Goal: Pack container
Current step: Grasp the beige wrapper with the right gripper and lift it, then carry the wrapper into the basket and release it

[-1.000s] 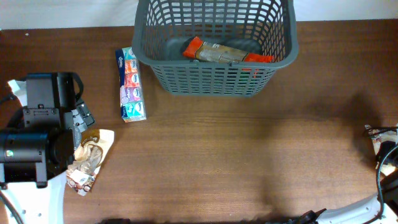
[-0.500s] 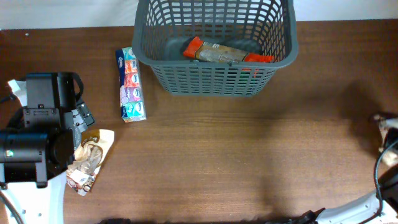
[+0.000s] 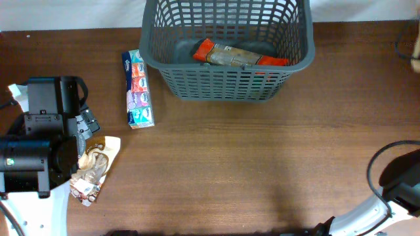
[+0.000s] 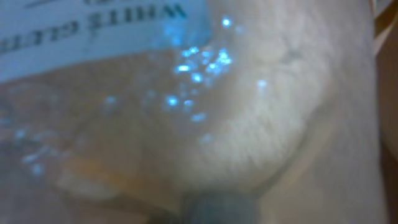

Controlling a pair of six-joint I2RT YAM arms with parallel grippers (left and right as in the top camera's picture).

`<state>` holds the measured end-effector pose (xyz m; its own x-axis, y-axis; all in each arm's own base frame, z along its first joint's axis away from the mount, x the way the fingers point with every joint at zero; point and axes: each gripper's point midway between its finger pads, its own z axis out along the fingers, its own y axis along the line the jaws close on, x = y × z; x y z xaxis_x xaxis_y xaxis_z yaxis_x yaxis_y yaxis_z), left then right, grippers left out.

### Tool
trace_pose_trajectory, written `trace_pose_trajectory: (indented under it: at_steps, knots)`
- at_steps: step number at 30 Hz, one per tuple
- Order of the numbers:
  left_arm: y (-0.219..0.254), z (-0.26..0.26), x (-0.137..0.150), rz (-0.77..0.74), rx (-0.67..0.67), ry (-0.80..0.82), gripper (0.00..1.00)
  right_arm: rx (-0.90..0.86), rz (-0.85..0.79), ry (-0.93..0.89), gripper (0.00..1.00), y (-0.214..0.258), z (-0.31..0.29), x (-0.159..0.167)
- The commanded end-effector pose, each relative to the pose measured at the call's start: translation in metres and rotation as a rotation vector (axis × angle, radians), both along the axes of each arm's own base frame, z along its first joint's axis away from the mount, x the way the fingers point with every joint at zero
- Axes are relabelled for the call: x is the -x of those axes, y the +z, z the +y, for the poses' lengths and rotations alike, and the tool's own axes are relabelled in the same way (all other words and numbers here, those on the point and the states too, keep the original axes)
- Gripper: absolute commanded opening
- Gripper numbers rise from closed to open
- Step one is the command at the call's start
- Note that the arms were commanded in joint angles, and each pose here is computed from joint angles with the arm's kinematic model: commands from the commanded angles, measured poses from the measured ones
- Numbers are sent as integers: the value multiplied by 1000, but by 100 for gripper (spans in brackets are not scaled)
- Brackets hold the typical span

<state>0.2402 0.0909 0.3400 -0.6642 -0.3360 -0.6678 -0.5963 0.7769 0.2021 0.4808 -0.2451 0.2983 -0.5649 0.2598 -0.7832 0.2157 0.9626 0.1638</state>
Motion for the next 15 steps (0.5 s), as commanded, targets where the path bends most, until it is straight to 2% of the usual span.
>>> trace_pose_trajectory:
  at_steps: [1, 4, 7, 11, 15]
  knots:
    - [4, 1, 1, -16, 4, 5, 100, -121, -223, 180, 4, 92, 83, -23]
    - [4, 1, 1, -16, 4, 5, 100, -170, -308, 327, 4, 136, 162, -34]
    - [4, 1, 1, -16, 4, 5, 100, -166, -342, 442, 4, 154, 221, -37]
    - [4, 1, 1, -16, 4, 5, 100, -181, -347, 593, 4, 158, 303, -36]
    - [4, 1, 1, -16, 4, 5, 100, -135, -303, 598, 4, 146, 343, -36]
